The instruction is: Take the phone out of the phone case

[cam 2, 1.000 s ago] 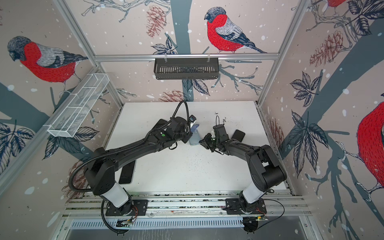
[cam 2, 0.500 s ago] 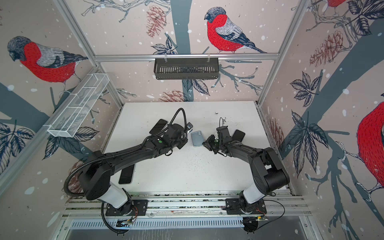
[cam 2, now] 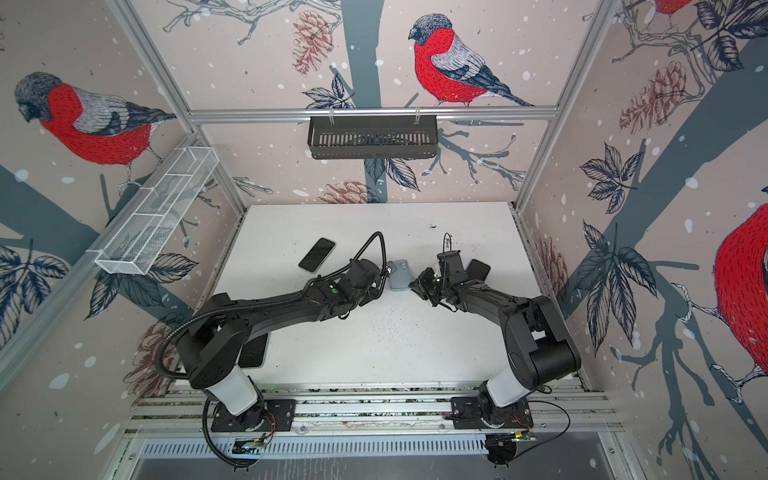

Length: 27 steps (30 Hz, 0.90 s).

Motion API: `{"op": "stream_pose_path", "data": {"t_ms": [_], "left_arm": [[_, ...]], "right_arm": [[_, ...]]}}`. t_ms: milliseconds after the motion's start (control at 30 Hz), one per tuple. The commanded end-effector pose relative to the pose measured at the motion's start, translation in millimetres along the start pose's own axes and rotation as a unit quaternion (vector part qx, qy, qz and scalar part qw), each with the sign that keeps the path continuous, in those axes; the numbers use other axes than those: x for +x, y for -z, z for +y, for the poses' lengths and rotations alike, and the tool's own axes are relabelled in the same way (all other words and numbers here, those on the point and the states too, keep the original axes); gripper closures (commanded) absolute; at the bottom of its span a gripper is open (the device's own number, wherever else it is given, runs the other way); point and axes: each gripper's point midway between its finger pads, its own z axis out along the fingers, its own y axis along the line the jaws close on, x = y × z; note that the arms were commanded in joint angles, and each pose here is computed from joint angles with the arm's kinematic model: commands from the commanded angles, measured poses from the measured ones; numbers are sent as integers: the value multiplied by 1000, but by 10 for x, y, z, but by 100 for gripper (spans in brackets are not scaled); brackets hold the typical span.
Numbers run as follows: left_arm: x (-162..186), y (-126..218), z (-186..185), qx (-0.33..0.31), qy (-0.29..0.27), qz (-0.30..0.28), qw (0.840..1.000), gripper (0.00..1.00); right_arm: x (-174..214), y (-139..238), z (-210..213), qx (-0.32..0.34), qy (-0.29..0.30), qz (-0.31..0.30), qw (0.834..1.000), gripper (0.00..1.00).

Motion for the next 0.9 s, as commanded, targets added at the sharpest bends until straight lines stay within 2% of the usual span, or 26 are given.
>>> {"op": "stream_pose_path", "data": {"t_ms": [0, 300, 367, 500, 600, 867], "left_arm": [[-119, -33, 17, -21, -16, -23, 999, 100], [-33, -167, -257, -15, -37, -5, 999, 100], [-9, -188, -310, -7, -35, -3, 999, 95], [15, -212, -393, 4, -27, 2, 1000, 79], [44, -231, -463, 12, -24, 5, 1000, 72], [90, -280, -555, 23, -7, 13, 1000, 67]], "right_arm": [[-48, -15, 48, -5, 12, -5, 1000, 100], [-69, -47, 29, -3, 10, -6, 1000, 100], [-63, -49, 12, -2, 10, -6, 1000, 100], [-55, -53, -17, -1, 8, -6, 1000, 100], [-52, -51, -54, 3, 6, -7, 1000, 100], [-28, -45, -136, 11, 1, -9, 1000, 100]]}}
